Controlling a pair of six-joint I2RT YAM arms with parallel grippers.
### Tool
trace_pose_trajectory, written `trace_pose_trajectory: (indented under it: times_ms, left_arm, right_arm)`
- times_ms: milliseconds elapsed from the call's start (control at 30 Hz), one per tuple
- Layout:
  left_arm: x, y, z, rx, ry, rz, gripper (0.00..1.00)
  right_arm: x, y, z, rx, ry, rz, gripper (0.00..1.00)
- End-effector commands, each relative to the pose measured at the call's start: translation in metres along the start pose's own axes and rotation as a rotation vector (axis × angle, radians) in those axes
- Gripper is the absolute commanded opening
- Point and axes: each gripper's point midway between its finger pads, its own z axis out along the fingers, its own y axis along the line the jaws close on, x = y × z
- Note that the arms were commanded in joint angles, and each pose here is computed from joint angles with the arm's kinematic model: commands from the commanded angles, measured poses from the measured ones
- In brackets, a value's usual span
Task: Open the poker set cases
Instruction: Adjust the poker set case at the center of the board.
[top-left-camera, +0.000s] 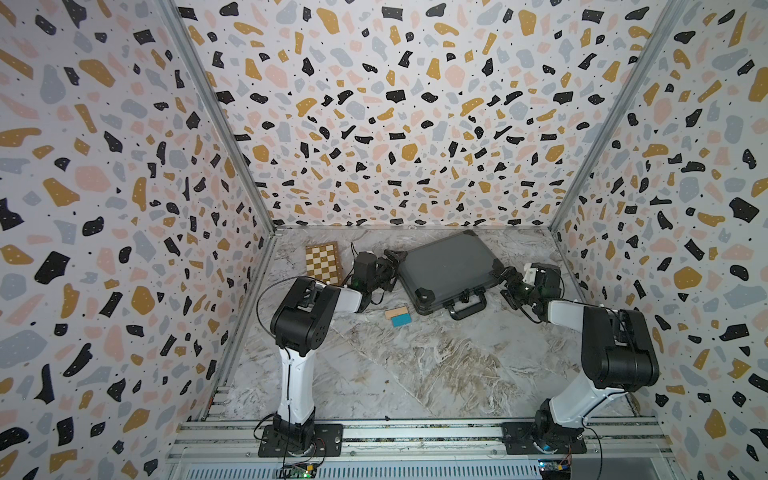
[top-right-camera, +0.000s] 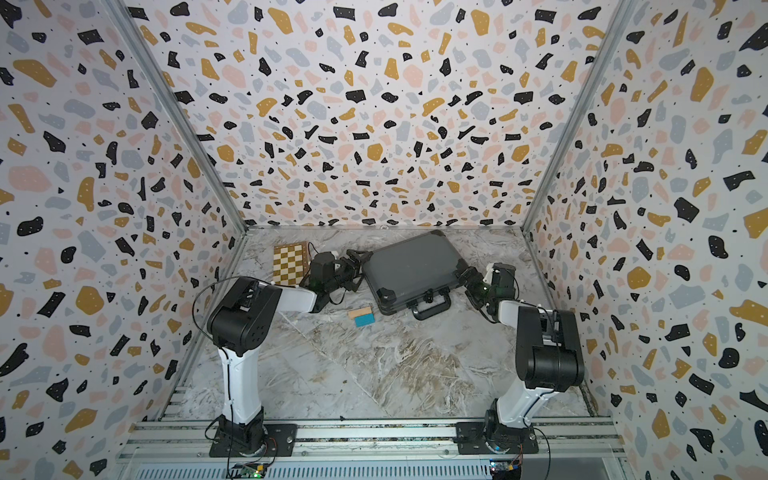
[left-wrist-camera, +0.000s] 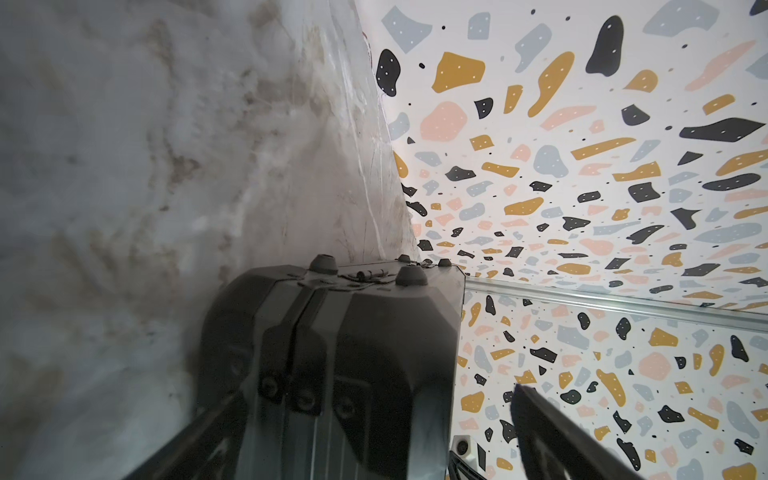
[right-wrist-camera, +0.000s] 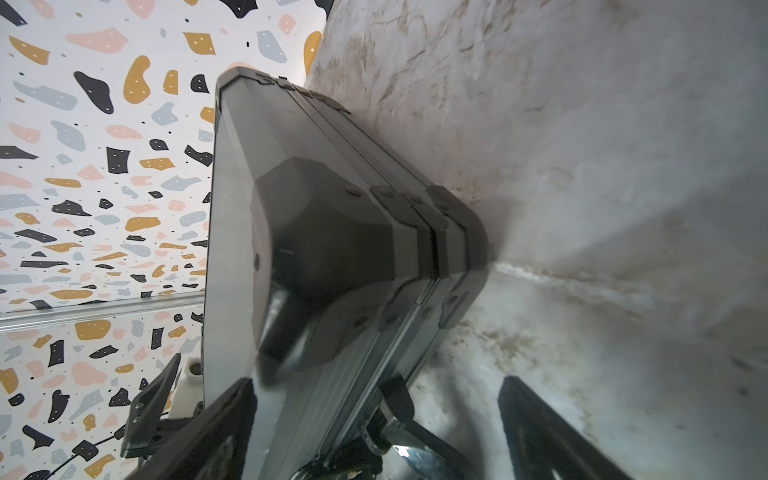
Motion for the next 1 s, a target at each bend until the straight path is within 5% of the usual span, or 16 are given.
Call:
trace_pose_trajectory:
  times_ms: [0,433,567,800,967]
  left_arm:
    - [0.031,-0.026,0.017,0.074,0.112,0.054,0.99]
    - [0.032,-0.063,0.048,0.088,0.201,0.134,0.99]
    - [0.003,-0.045,0.009,-0.021,0.181,0.223,0.99]
    - [-0.052,0.007,-0.087,-0.415,0.084,0.469,0.99]
    - [-0.05,0.003,-0.119,-0.466,0.041,0.527,0.99]
  right_arm:
    - [-0.007,0.011,-0.008,-0.004,-0.019,-0.041,0.94]
    - [0.008,-0.002,-0.024,0.057,0.005,-0.099,0.94]
    - [0.015,-0.001,-0.029,0.051,0.021,-0.151,0.94]
    - [0.022,-0.002,-0.025,0.009,0.001,-0.248,0.94]
    - [0.028,0.009,-0.006,-0.066,-0.007,-0.312,0.95]
